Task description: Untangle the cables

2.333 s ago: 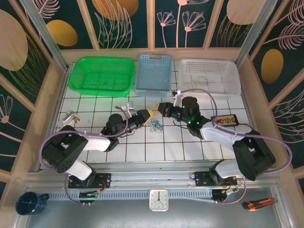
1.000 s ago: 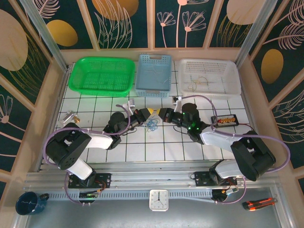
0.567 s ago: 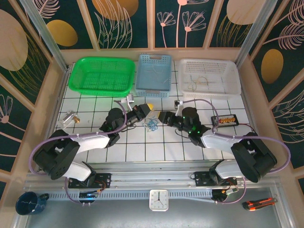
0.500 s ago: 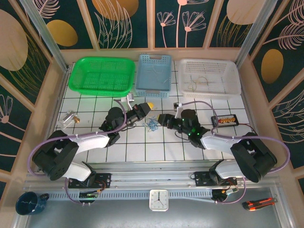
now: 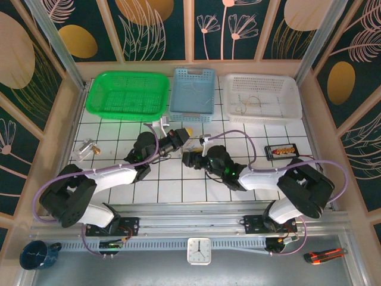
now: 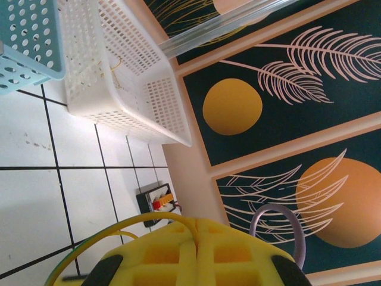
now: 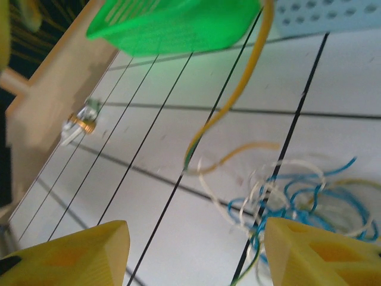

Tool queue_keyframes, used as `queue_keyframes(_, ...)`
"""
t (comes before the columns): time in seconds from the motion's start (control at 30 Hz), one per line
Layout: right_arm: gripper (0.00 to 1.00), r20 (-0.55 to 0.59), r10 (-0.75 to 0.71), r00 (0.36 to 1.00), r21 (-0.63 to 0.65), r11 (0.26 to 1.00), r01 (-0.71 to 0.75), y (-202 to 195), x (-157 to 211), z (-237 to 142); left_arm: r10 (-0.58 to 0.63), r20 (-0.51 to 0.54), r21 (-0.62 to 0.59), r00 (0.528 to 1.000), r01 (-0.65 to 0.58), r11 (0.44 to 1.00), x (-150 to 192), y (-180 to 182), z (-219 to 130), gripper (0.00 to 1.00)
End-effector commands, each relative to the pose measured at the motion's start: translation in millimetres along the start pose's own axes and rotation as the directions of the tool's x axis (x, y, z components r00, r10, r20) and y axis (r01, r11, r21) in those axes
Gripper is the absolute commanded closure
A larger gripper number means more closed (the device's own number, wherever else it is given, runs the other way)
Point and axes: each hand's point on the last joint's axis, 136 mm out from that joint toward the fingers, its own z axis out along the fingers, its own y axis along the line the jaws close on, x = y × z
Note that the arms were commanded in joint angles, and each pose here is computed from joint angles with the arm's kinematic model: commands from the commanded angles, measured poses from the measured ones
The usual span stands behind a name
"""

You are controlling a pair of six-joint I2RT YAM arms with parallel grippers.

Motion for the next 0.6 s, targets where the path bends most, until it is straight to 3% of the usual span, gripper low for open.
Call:
queue_keyframes(0.0, 0.39, 0.152, -0.025, 0.988, 0.080, 0.997, 0.013, -3.6, -36.4, 6.5, 0.013, 0.028, 0.034, 1.000, -0.014, 0.999, -9.3, -18.6, 0.6, 1.00)
queue_keyframes(0.1, 0.39, 0.186, -0.043, 0.982, 0.078, 0.997, 0.029, 1.6, -46.7, 16.5, 0.005, 0.035, 0.034, 0.999, -0.006, 0.999, -10.4, -18.9, -0.2, 1.00)
queue_keyframes(0.17, 0.45, 0.182, -0.054, 0.982, 0.080, 0.996, 0.040, 2.8, -47.2, 26.1, 0.003, 0.036, 0.037, 0.999, -0.005, 0.999, -11.0, -20.5, -0.1, 1.00)
queue_keyframes(0.3, 0.74, 0.148, -0.045, 0.988, 0.103, 0.994, 0.030, -11.4, -26.8, 37.5, 0.017, 0.039, 0.058, 0.999, -0.020, 0.998, -15.4, -31.7, 2.6, 1.00)
queue_keyframes(0.37, 0.82, 0.131, -0.026, 0.991, 0.123, 0.992, 0.010, -24.0, -12.7, 38.2, 0.041, 0.040, 0.068, 0.998, -0.044, 0.997, -19.1, -41.3, 4.0, 1.00)
queue_keyframes(0.57, 0.82, 0.091, 0.055, 0.994, 0.172, 0.983, -0.070, -55.4, 20.3, 29.3, 0.174, 0.033, 0.091, 0.984, -0.176, 0.980, -29.4, -73.5, 10.1, 1.00)
